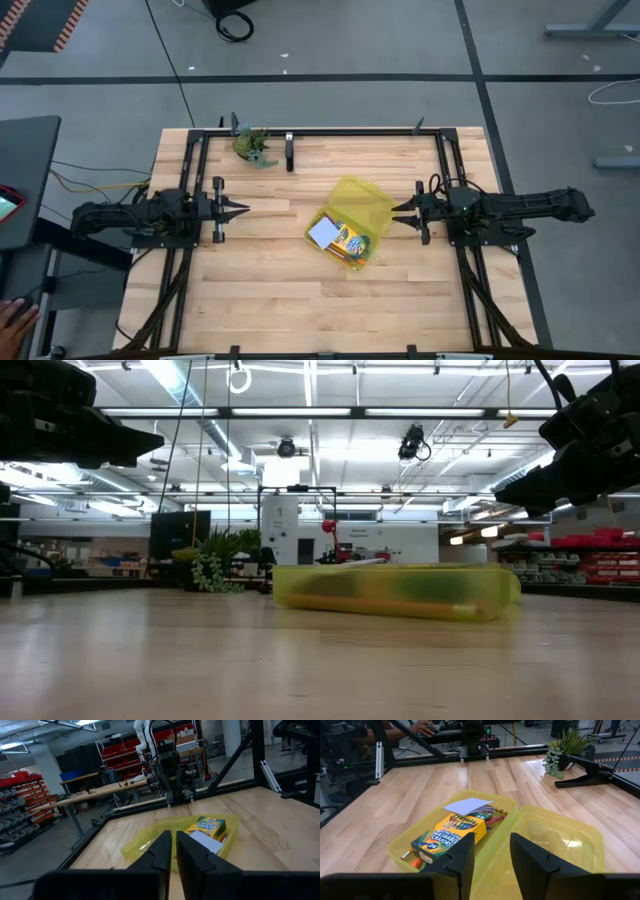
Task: Pack school essentials
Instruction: Return to Home Position
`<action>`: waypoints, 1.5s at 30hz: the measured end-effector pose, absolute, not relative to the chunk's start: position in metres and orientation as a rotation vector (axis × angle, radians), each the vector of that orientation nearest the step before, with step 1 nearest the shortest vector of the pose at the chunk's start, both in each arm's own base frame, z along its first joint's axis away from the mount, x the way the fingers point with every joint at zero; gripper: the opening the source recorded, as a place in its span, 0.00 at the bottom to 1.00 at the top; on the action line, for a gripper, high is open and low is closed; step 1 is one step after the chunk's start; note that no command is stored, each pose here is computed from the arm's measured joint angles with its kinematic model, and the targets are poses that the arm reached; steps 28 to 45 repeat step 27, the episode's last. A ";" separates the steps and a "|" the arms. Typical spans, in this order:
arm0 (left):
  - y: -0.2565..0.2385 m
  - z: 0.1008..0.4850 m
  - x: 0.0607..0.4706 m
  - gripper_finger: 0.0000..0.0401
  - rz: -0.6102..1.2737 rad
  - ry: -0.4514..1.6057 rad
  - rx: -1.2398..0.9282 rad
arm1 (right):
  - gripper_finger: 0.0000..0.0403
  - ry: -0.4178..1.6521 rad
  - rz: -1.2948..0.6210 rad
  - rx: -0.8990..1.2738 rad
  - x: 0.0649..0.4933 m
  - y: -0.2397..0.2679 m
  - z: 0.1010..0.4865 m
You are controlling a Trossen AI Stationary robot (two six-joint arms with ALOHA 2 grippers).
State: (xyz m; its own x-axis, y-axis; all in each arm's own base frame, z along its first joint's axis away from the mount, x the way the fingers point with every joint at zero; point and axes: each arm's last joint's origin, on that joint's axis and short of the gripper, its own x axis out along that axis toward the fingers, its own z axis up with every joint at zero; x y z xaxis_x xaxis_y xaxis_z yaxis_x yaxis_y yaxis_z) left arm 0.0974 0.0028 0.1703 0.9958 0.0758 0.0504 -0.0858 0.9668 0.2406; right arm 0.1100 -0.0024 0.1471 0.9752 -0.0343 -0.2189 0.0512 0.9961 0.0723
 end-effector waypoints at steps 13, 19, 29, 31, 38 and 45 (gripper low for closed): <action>0.003 0.170 0.097 0.10 0.081 -0.041 0.245 | 0.33 0.219 -0.043 0.078 0.110 -0.002 0.147; 0.003 0.170 0.097 0.09 0.082 -0.041 0.245 | 0.33 0.219 -0.043 0.078 0.110 -0.002 0.147; 0.003 0.170 0.097 0.08 0.081 -0.041 0.245 | 0.33 0.219 -0.043 0.078 0.110 -0.002 0.147; 0.003 0.170 0.097 0.08 0.081 -0.041 0.245 | 0.33 0.219 -0.043 0.078 0.110 -0.002 0.147; 0.003 0.170 0.097 0.08 0.081 -0.041 0.245 | 0.33 0.219 -0.043 0.078 0.110 -0.002 0.147; 0.003 0.170 0.097 0.08 0.081 -0.041 0.245 | 0.33 0.219 -0.043 0.078 0.110 -0.002 0.147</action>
